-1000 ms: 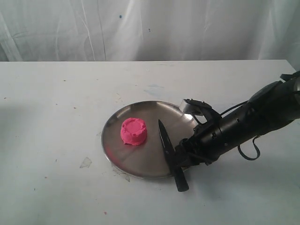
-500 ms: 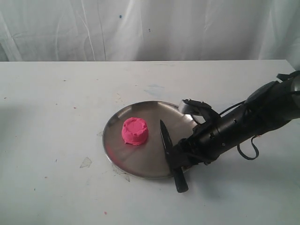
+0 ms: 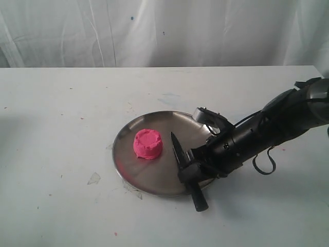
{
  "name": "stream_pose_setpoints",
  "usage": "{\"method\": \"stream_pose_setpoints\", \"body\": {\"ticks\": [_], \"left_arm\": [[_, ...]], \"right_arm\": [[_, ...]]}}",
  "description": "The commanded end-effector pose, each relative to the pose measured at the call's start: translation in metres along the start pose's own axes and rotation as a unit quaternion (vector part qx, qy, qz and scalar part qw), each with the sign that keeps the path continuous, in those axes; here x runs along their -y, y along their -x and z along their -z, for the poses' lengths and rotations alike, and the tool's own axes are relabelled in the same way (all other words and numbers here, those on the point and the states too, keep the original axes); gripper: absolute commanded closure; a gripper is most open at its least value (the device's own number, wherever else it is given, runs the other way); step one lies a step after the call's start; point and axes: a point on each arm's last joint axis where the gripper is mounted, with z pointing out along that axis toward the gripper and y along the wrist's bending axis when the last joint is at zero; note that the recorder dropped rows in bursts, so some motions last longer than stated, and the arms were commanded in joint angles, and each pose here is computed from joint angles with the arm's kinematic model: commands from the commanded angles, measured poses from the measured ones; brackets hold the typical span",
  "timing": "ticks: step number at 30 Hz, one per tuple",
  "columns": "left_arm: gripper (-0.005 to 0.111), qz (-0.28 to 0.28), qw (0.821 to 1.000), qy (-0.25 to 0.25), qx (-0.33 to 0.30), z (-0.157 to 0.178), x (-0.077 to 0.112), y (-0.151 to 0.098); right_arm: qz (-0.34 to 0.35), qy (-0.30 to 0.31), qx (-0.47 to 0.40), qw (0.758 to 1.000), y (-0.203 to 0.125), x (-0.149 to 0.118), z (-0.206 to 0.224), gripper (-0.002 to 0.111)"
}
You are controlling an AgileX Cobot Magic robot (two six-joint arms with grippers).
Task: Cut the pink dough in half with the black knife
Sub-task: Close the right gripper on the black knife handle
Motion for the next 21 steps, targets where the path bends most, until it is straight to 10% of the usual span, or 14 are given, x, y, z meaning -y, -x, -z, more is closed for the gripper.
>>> {"method": "stream_pose_setpoints", "body": {"ticks": [1, 21], "left_arm": [[0.107, 0.003, 1.000, 0.000, 0.002, 0.000, 0.000, -0.001], [0.107, 0.003, 1.000, 0.000, 0.002, 0.000, 0.000, -0.001]], "right_arm": [[0.014, -0.026, -0.034, 0.999, -0.010, 0.011, -0.008, 0.078], [0.010, -0.026, 0.008, 1.000, 0.009, 0.007, 0.007, 0.103]]}}
